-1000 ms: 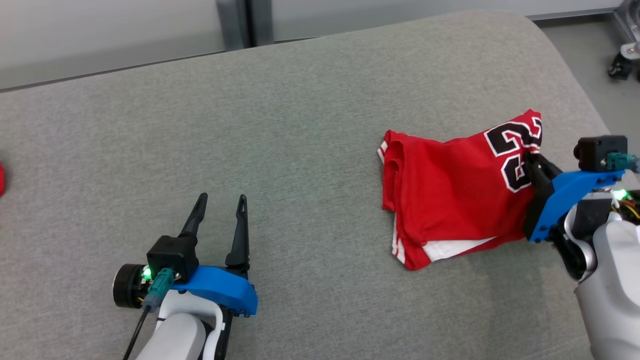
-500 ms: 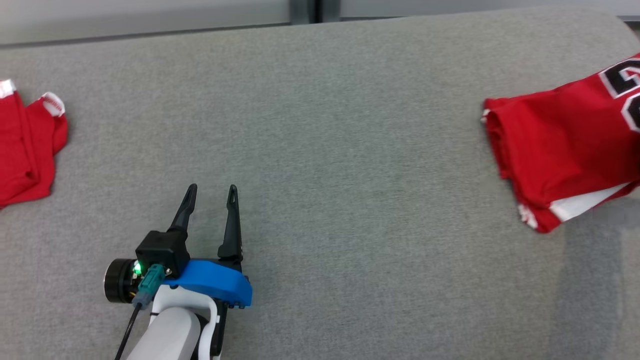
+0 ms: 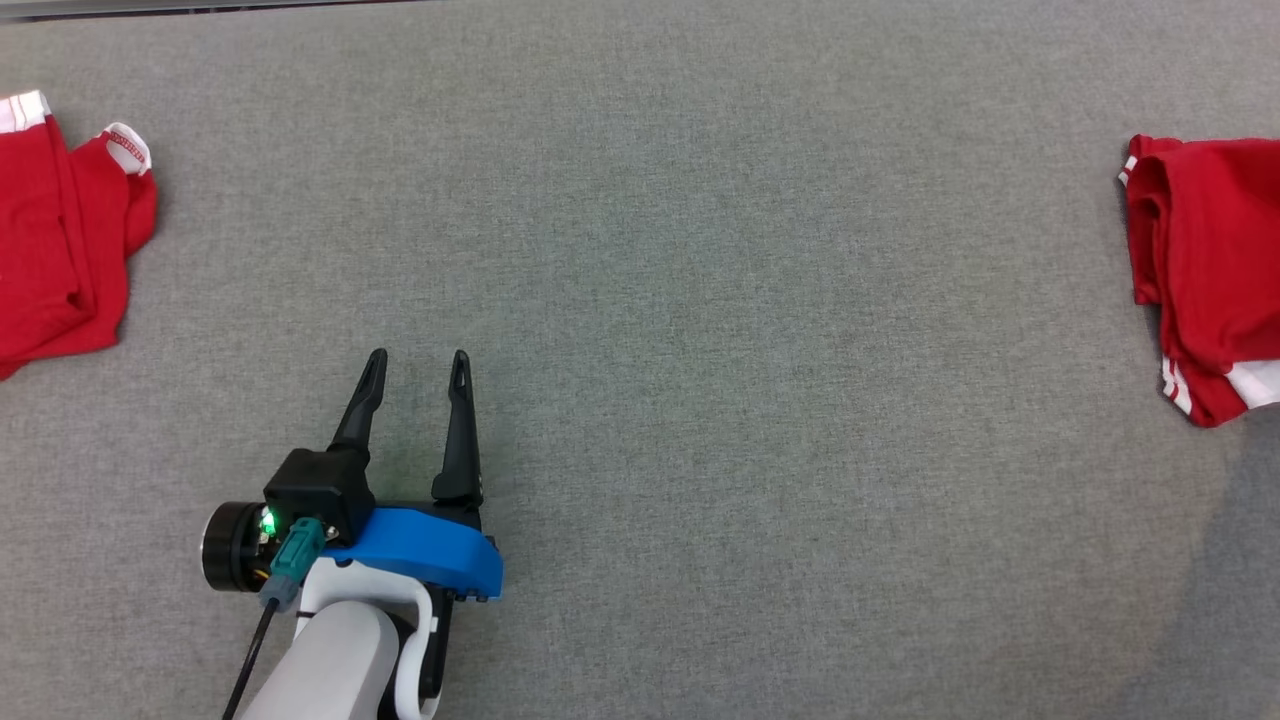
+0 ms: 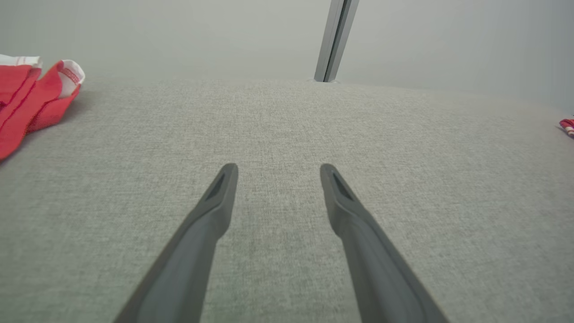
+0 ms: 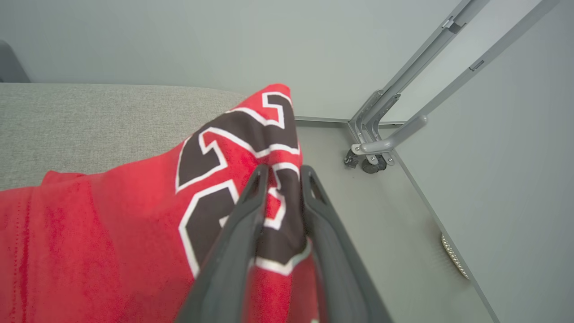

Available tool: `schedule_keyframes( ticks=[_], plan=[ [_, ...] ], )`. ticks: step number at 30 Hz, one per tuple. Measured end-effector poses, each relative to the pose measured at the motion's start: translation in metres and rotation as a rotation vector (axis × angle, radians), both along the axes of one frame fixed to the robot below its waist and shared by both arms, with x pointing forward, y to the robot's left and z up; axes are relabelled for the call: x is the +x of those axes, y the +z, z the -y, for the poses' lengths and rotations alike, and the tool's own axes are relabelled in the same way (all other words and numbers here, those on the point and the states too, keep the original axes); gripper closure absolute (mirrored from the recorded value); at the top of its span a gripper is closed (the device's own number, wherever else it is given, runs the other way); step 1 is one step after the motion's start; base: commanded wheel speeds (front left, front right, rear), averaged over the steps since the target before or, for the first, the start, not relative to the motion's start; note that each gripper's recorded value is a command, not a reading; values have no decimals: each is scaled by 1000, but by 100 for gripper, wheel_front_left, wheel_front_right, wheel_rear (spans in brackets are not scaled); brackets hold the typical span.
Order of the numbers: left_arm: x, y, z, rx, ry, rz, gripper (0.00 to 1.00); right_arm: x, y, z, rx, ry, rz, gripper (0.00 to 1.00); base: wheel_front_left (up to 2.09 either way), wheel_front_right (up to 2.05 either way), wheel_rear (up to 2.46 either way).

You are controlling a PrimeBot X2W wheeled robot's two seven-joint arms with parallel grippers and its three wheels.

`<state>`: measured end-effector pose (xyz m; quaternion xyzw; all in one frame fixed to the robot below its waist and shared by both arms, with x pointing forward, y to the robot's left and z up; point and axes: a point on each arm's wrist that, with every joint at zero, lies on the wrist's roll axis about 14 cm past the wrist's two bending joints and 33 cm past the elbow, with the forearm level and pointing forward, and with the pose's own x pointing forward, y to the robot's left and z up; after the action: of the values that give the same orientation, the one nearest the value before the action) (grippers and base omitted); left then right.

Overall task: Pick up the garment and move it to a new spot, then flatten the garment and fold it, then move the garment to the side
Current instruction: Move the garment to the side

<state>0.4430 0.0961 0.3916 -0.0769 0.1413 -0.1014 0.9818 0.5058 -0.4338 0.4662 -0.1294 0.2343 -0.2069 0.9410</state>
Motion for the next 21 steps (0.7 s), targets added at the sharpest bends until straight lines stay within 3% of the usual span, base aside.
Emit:
schedule_keyframes(
  ticks=[10,21],
  plan=[
    [4,9,9,-4,-26,22,0,13,11,-33,1,69,96,0,0,0,0],
    [3,37,3,-9,-8,82,0,16,33,-97,88,209,253,0,0,0,0]
  ],
)
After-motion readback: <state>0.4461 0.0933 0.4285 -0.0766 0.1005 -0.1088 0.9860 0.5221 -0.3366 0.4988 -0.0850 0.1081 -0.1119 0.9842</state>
